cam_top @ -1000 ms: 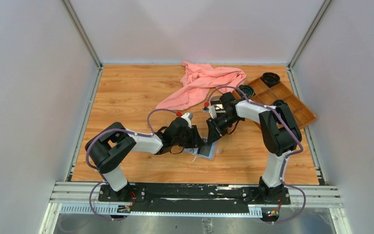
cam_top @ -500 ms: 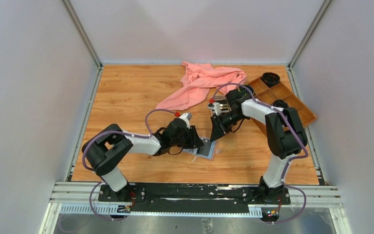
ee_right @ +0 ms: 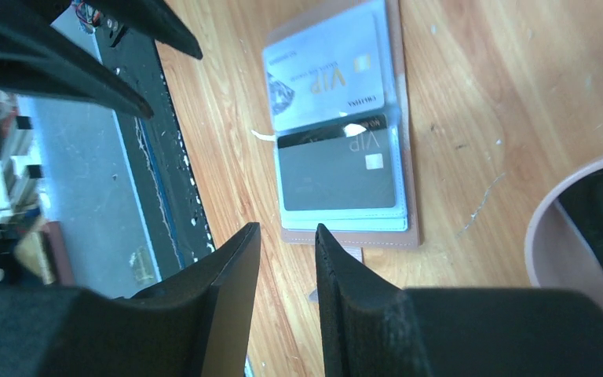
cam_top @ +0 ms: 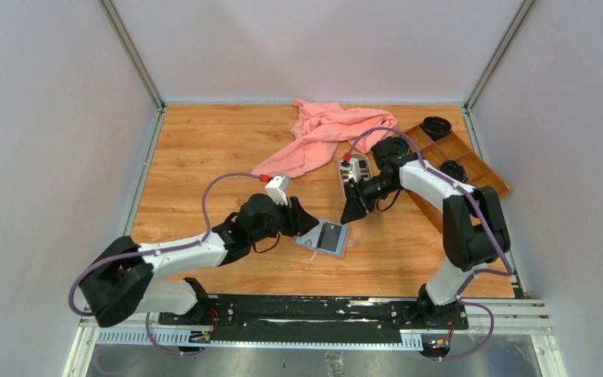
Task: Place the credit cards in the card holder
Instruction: Insert the credit card into the card holder.
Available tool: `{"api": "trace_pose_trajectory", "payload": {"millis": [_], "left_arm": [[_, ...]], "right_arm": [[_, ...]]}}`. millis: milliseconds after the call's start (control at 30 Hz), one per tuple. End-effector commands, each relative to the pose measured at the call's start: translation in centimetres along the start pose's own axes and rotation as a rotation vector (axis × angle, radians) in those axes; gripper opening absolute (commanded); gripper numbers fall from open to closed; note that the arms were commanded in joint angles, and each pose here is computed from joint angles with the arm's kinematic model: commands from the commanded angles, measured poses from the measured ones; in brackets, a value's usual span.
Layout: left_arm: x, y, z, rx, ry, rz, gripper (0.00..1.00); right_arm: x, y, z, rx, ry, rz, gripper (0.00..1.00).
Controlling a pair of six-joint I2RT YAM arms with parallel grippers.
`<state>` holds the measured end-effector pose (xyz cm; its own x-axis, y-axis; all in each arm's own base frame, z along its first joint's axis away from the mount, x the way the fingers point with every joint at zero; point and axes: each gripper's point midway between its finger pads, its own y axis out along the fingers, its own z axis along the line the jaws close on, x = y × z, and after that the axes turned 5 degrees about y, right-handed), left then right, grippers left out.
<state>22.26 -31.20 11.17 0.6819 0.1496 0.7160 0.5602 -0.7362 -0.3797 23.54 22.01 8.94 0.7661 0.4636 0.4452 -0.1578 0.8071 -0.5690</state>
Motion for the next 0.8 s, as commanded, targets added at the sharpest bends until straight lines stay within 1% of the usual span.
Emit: {"api": "trace_pose_trajectory", "payload": {"millis": [0,33,133,167,200,233,267,300,433,500,533,600,667,767], "left_arm": [[1.9,-2.4,0.0,-0.001,0.1,-0.113,0.44],[2.2,-2.9,-0.2,-0.011,0.11,-0.13,0.45],[3.2,-4.1,-0.1,-0.008,0.124,-0.187,0.59],[3.2,-4.4,0.0,-0.01,0.126,-0.194,0.66],[3.3,-4.6,0.0,-0.013,0.122,-0.2,0.75],[3.3,-4.8,0.2,-0.011,0.115,-0.204,0.89],[3.2,-4.9,0.4,-0.008,0.104,-0.207,0.98],[3.1,-5.0,0.6,-0.006,0.092,-0.204,1.0],[2.3,-4.8,1.1,-0.008,0.068,-0.171,1.0],[1.8,-4.4,0.8,-0.017,0.053,-0.142,0.98],[1.4,-4.1,0.7,-0.018,0.051,-0.125,0.95],[0.8,-3.4,0.5,-0.004,0.063,-0.106,0.94],[0.3,-2.8,0.9,0.062,0.095,-0.095,0.94],[-0.8,-2.2,1.5,0.196,0.203,-0.046,0.94]], "right_arm": [[1.3,-2.6,2.6,-0.021,-0.186,-0.073,0.36],[1.4,-2.9,3.0,-0.029,-0.216,-0.085,0.36],[1.8,-3.8,3.8,-0.047,-0.27,-0.115,0.36],[1.8,-3.9,4.0,-0.048,-0.273,-0.124,0.36],[1.7,-3.9,4.2,-0.043,-0.269,-0.131,0.36],[1.5,-3.9,4.3,-0.037,-0.264,-0.132,0.36],[1.3,-3.9,4.4,-0.032,-0.26,-0.132,0.36],[1.2,-3.8,4.3,-0.031,-0.254,-0.131,0.36],[1.1,-3.8,3.7,-0.042,-0.237,-0.127,0.36],[1.1,-3.9,3.3,-0.054,-0.23,-0.123,0.36],[1.1,-3.9,3.0,-0.062,-0.229,-0.121,0.36],[1.0,-4.0,2.7,-0.071,-0.221,-0.121,0.36],[1.0,-4.1,2.4,-0.077,-0.214,-0.123,0.36],[1.1,-4.3,1.9,-0.088,-0.2,-0.125,0.36]]}}
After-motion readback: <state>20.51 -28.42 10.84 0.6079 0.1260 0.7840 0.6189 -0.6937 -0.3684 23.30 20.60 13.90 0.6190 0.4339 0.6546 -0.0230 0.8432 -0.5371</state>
